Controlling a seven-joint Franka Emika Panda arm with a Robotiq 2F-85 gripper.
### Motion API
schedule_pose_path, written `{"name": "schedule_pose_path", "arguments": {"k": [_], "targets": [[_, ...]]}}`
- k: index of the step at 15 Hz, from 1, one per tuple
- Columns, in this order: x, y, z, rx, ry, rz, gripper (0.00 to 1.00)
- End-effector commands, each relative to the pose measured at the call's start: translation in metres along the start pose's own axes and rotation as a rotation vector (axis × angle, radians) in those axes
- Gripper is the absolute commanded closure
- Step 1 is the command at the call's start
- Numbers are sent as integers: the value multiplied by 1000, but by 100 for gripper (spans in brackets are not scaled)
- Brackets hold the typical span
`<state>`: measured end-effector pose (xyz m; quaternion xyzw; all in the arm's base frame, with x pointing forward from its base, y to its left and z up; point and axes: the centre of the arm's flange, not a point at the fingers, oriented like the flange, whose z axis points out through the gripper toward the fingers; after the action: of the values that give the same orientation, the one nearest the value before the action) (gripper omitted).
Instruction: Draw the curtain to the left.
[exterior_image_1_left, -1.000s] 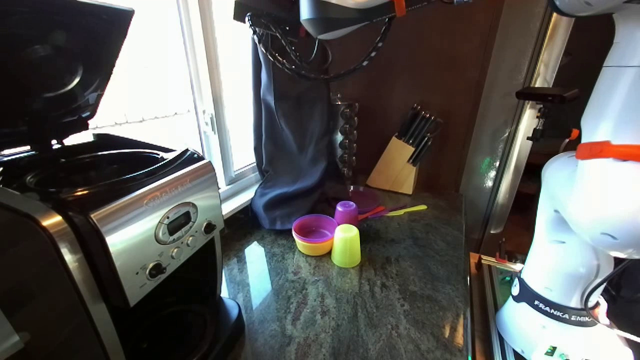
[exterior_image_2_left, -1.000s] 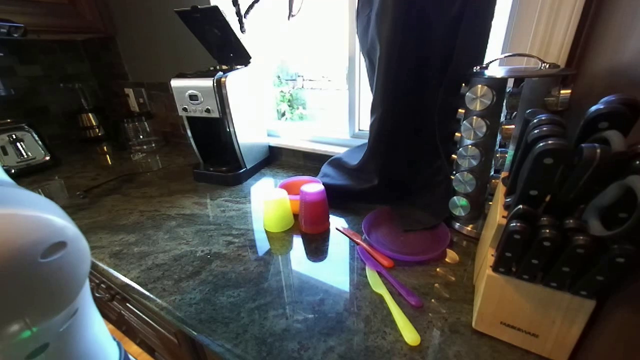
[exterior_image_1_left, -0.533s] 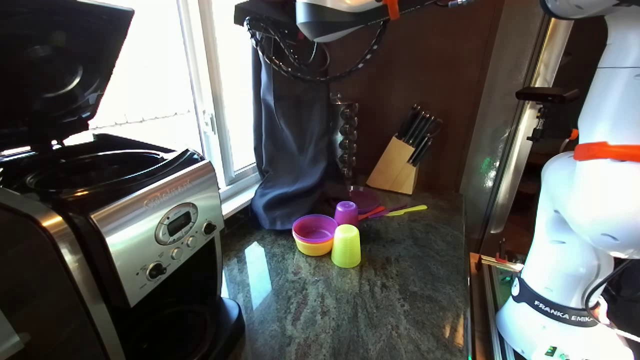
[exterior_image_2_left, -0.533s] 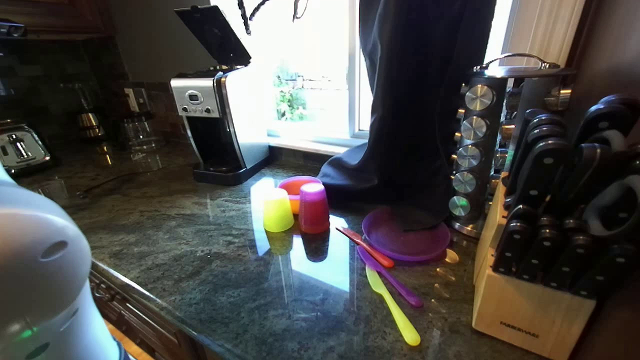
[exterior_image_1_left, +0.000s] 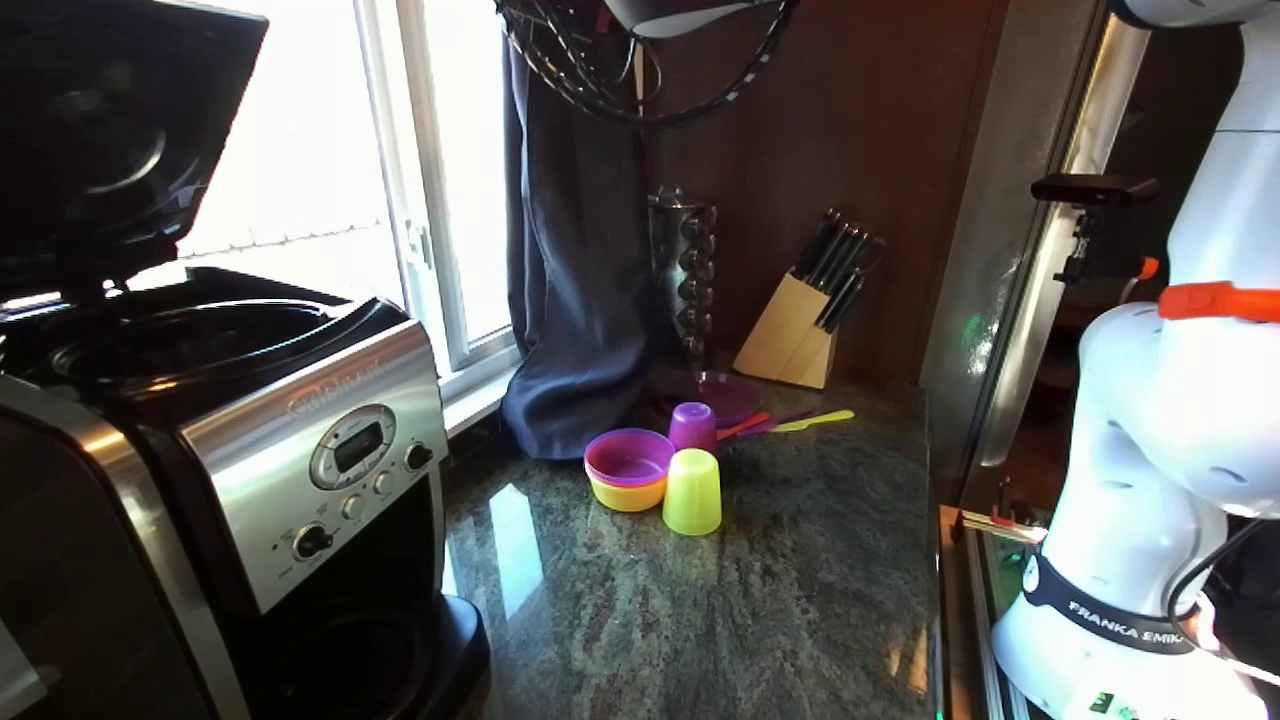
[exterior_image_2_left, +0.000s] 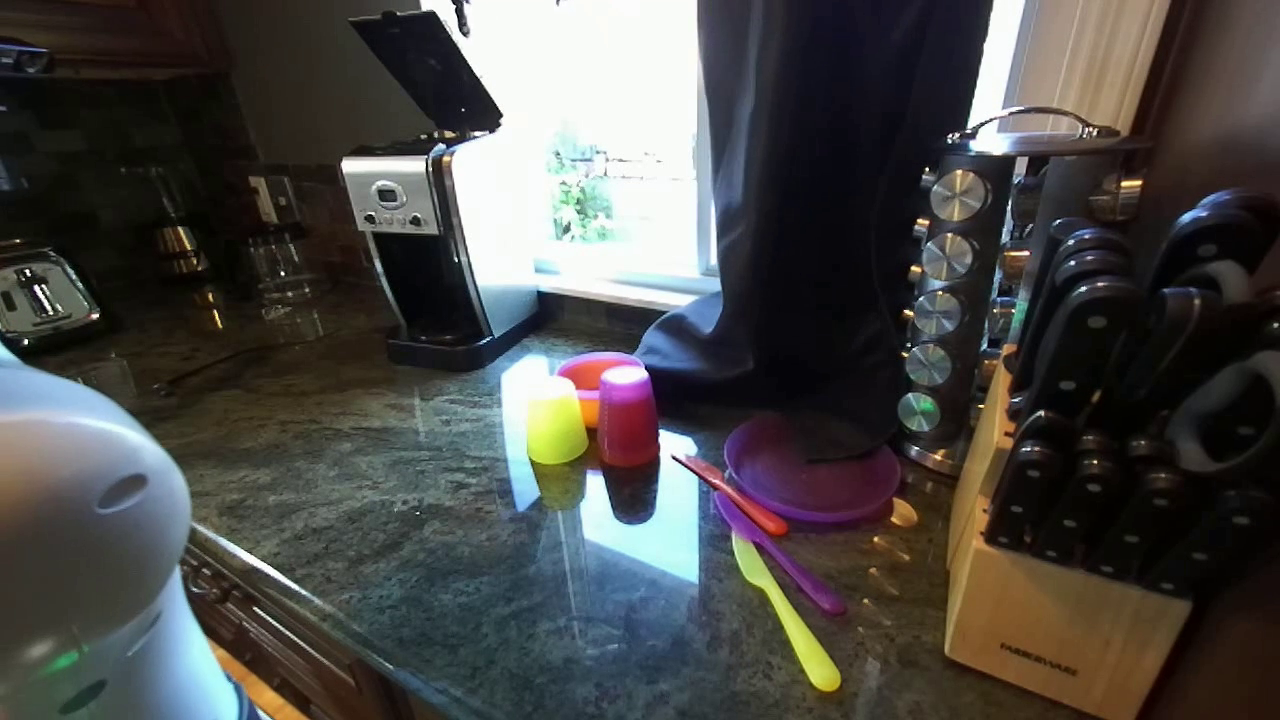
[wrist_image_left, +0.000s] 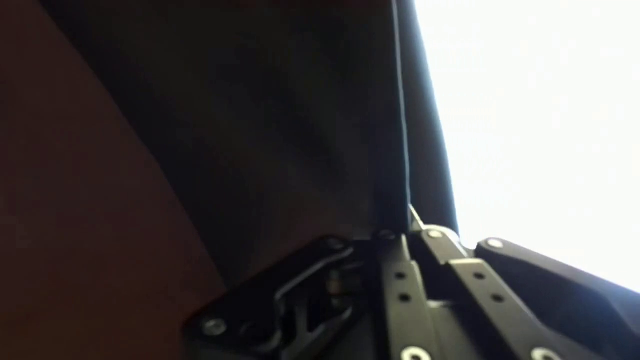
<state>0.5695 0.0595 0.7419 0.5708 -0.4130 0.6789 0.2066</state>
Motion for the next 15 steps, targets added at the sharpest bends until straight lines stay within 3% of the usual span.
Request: {"name": "schedule_pose_path", "arguments": {"k": [1,8,15], "targets": [[5,2,-35,144,-137,-7,100],[12,-19,-127,452,-405,-3,100],[21,-19,-221,764,-620,-11,100]]}}
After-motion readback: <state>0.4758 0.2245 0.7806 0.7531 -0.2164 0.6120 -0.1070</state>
